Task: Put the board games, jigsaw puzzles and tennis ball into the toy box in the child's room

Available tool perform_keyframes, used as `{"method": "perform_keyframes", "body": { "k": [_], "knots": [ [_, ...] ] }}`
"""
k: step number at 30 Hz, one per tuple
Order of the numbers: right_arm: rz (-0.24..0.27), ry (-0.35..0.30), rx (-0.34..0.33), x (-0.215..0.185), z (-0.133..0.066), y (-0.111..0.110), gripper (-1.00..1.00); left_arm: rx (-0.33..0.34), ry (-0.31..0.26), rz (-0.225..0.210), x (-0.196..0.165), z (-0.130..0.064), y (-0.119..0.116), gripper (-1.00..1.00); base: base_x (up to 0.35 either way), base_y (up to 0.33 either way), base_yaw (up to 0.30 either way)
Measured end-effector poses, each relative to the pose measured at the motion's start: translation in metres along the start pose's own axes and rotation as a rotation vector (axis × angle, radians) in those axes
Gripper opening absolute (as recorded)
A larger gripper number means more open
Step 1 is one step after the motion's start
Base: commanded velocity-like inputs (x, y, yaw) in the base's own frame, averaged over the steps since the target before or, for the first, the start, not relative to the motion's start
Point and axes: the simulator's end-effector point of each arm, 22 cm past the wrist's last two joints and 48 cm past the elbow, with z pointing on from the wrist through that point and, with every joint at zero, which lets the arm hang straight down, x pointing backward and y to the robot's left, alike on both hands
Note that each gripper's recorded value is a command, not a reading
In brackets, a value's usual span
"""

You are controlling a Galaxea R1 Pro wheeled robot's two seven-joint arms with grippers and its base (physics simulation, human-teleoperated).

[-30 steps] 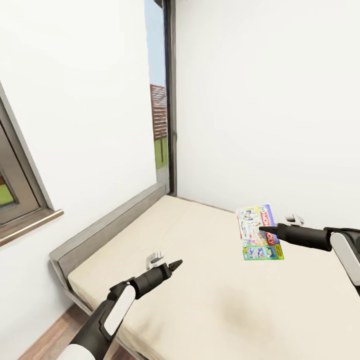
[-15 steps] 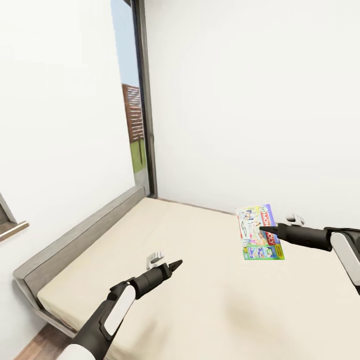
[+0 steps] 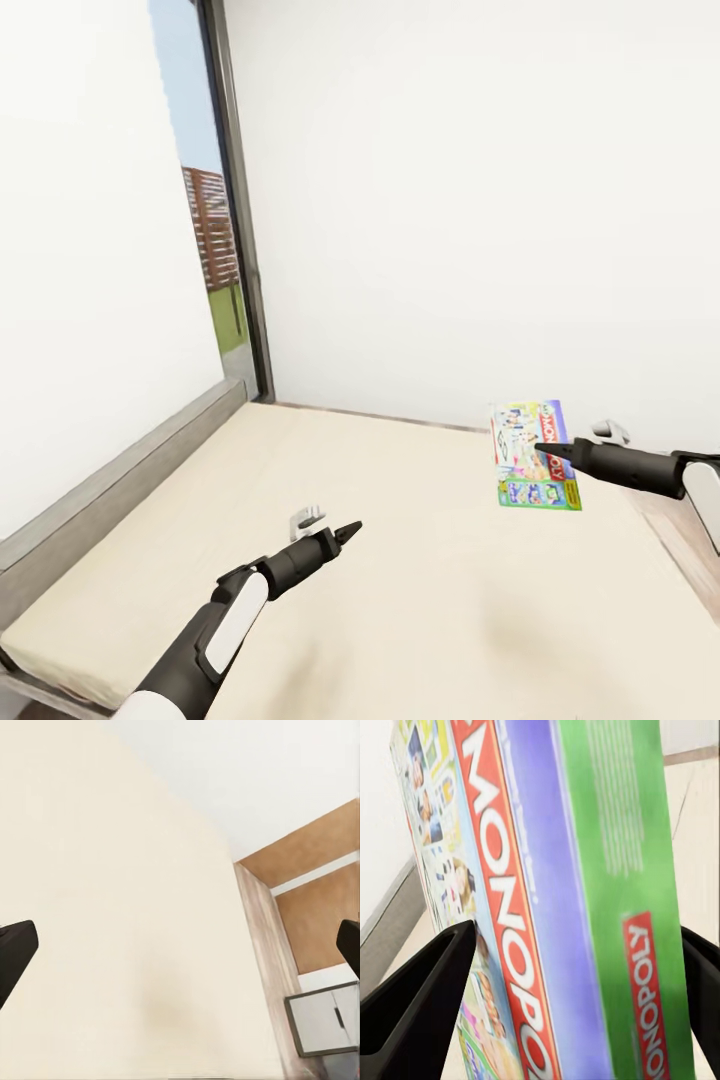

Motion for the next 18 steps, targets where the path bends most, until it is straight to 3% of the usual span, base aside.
{"method": "perform_keyframes", "body": {
  "k": [10, 18],
  "knots": [
    [-0.002, -0.008, 0.004, -0.004, -0.004, -0.001, -1.0, -0.009, -0.004, 0.004, -0.003, -0.002, 0.004, 1.0, 0.0, 0.0, -0.289],
    [-0.004, -0.012, 0.006, -0.006, -0.006, -0.001, -1.0, -0.012, -0.032, -0.018, -0.014, -0.008, 0.009, 1.0, 0.0, 0.0, -0.289]
  ]
}}
